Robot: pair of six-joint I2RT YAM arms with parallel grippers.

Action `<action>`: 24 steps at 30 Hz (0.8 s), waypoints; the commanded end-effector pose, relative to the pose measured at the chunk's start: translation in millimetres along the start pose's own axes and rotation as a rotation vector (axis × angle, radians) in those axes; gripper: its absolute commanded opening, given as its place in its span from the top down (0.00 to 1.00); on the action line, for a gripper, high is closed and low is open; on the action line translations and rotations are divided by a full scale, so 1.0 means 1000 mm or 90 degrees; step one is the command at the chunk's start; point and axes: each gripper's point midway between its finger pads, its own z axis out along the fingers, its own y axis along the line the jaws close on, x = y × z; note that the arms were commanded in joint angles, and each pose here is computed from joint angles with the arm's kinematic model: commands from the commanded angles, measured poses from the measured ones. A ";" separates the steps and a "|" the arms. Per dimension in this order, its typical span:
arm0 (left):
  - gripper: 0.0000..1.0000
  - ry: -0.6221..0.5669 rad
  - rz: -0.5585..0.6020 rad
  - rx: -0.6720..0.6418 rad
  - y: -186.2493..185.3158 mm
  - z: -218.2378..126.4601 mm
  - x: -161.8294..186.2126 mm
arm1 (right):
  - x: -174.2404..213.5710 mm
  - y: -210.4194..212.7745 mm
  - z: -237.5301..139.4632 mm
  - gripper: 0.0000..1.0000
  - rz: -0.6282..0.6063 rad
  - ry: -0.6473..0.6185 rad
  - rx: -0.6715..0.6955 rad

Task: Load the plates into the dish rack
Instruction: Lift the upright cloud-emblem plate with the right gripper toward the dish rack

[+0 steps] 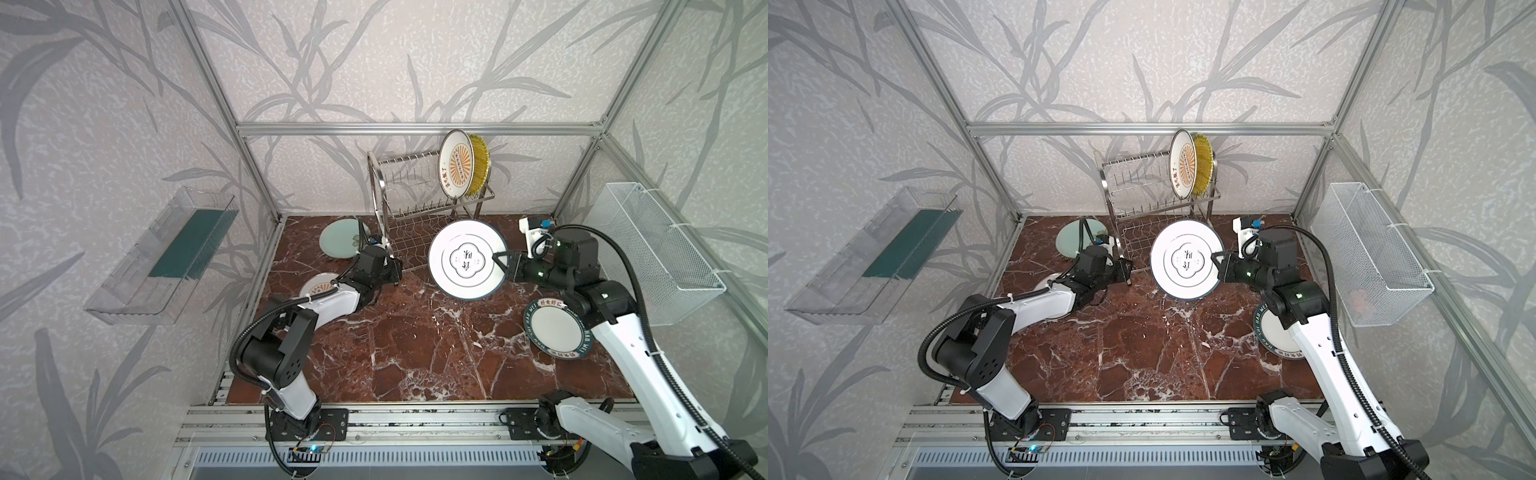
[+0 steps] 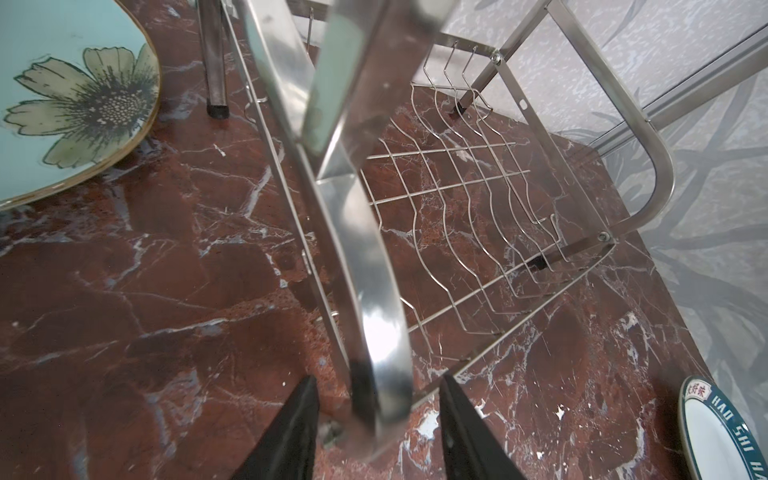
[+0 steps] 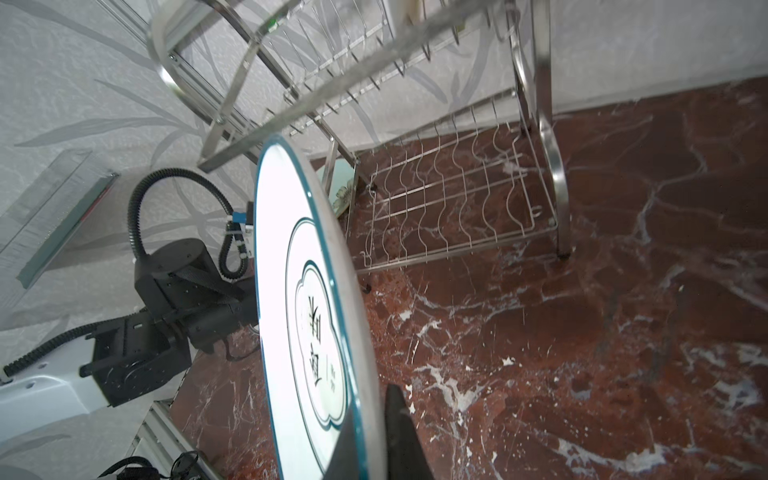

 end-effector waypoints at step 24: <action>0.46 -0.027 0.041 -0.011 -0.016 -0.134 -0.037 | -0.163 0.089 -0.017 1.00 -0.238 -0.234 0.142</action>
